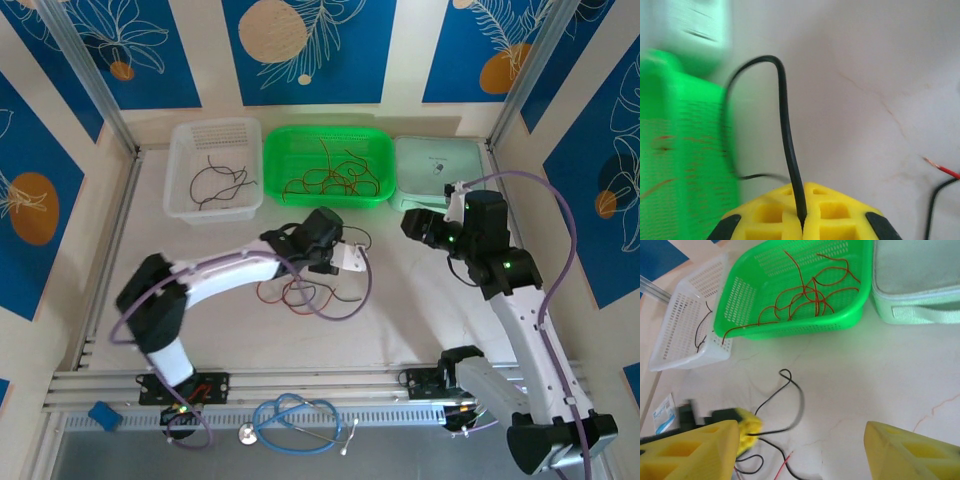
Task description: Untangle the cables
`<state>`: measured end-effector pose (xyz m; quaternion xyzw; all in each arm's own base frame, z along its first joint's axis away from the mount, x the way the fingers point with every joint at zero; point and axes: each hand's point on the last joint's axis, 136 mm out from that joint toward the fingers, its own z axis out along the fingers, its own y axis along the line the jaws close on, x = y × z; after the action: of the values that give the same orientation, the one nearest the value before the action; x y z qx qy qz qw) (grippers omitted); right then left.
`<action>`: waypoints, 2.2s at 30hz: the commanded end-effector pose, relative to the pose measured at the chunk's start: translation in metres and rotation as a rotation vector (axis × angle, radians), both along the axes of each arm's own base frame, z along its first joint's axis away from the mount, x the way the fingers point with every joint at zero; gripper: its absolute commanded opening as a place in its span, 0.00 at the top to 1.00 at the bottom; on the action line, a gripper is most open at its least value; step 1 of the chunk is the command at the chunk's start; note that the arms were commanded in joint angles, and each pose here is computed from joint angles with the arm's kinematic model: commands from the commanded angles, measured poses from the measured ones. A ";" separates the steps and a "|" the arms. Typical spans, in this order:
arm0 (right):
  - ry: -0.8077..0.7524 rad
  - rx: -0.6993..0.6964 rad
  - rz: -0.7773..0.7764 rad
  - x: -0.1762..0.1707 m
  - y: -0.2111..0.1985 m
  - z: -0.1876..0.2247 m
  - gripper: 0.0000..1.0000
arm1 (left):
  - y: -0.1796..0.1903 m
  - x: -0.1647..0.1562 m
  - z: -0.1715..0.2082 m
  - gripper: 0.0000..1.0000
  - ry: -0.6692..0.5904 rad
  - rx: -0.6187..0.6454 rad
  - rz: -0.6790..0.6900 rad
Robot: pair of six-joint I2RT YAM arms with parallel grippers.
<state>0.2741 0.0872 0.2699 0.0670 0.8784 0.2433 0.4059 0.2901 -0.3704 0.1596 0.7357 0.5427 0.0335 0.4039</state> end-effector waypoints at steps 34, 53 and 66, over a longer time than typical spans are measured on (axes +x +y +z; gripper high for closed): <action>0.273 0.280 0.145 -0.017 0.070 -0.081 0.32 | 0.087 -0.004 0.201 1.00 0.394 -0.630 0.806; 0.330 0.218 0.213 -0.021 0.100 -0.092 0.33 | 0.198 0.096 0.219 1.00 0.566 -0.948 1.148; 0.372 0.189 0.235 -0.035 0.113 -0.103 0.34 | 0.259 0.210 0.190 1.00 0.481 -1.049 1.259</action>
<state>0.2396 0.1976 0.1599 0.0444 0.9137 0.3540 0.1945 0.4769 -0.1201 0.3363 0.0045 0.8835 -0.1631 0.4391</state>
